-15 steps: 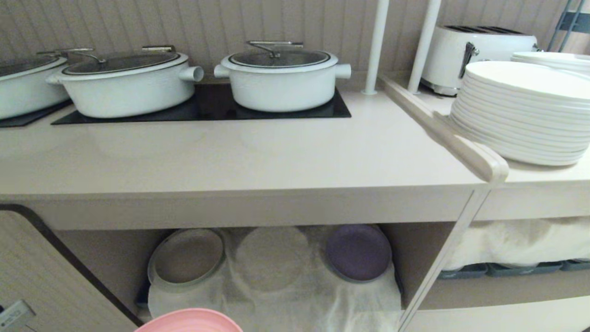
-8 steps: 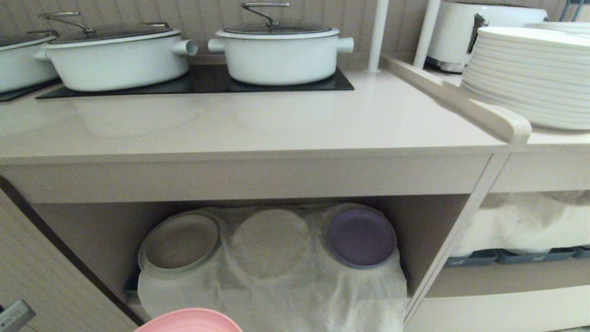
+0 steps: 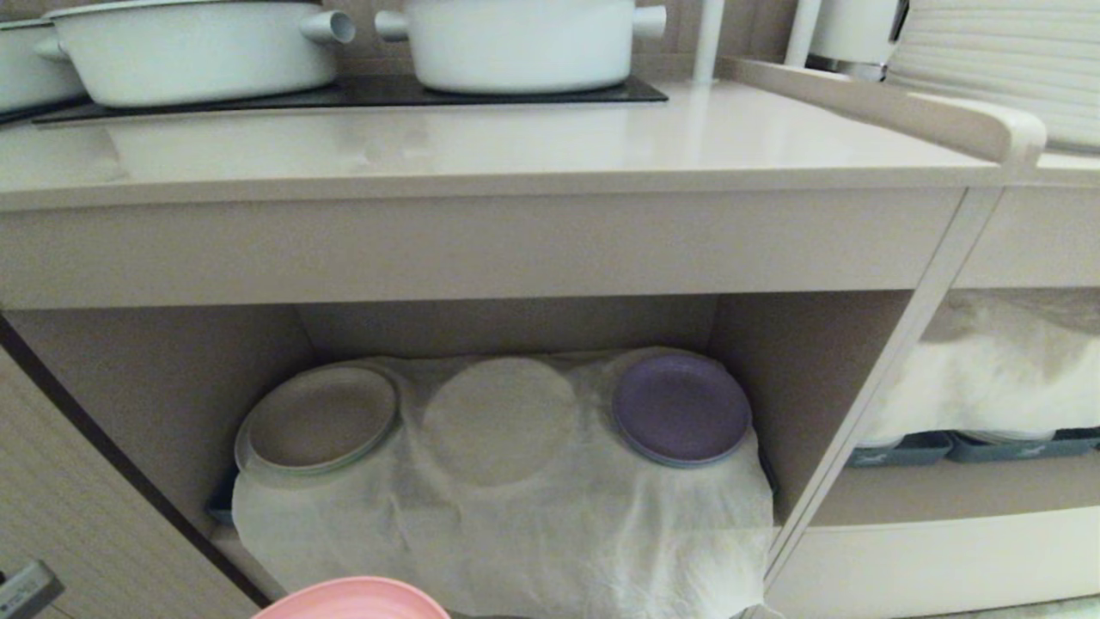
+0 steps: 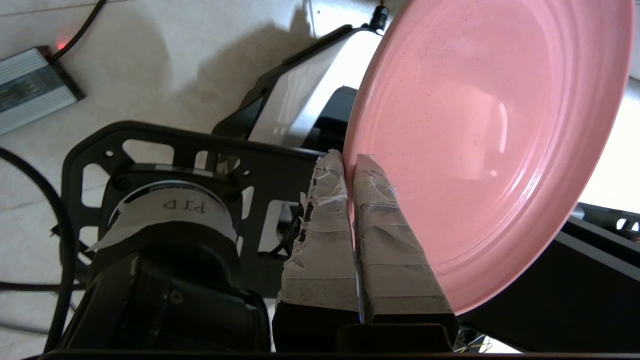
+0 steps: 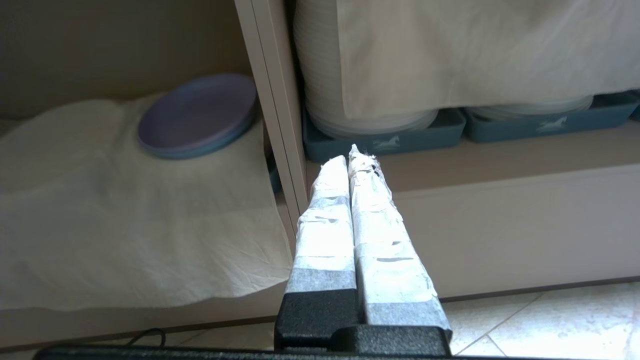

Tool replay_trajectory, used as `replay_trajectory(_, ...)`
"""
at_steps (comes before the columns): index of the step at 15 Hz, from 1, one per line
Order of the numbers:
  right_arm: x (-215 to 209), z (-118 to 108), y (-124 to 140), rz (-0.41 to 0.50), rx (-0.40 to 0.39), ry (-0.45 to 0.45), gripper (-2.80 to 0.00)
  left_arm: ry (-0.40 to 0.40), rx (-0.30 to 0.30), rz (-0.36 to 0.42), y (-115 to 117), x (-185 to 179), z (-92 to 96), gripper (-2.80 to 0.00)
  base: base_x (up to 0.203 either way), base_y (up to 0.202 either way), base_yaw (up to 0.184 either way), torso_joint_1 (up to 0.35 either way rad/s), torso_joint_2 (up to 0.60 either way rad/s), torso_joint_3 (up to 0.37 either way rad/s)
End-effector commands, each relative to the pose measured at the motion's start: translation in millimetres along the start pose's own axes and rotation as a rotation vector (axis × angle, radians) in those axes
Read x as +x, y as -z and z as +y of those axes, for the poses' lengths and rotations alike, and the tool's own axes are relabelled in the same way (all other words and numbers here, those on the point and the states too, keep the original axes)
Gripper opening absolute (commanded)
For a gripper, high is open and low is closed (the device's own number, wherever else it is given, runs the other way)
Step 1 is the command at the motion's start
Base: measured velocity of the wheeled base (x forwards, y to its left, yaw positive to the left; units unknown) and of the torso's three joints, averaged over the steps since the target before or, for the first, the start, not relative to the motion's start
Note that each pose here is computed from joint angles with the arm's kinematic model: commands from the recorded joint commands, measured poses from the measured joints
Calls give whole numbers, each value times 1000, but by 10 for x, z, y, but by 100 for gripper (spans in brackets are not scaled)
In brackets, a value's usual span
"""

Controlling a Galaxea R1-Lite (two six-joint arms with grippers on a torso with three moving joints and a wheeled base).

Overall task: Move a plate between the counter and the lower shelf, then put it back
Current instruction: Put the plate in the cupboard

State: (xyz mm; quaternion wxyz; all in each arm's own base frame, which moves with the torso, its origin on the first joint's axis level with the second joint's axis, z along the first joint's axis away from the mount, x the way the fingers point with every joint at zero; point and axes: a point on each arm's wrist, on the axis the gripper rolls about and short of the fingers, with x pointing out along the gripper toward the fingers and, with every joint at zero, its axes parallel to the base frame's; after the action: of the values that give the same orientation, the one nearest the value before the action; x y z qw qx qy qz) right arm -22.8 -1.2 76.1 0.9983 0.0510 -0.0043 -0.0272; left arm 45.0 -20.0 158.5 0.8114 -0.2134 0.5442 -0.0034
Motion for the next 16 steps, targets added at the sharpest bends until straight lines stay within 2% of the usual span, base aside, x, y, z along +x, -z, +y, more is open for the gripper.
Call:
replay_trajectory(1, 1, 0, -1, 1, 1, 1, -280, -2, -5, 2, 6, 0, 5, -280, 0, 0, 0, -116, 439, 310)
replay_trajectory(5, 1, 0, -1, 1, 1, 1, -280, -3, -5, 3, 7, 0, 6, -280, 0, 0, 0, -65, 254, 180)
replay_trajectory(16, 1, 0, -1, 1, 2, 1, -280, 5, -12, 10, 8, 4, 4, -280, 0, 0, 0, -1, 8, 6)
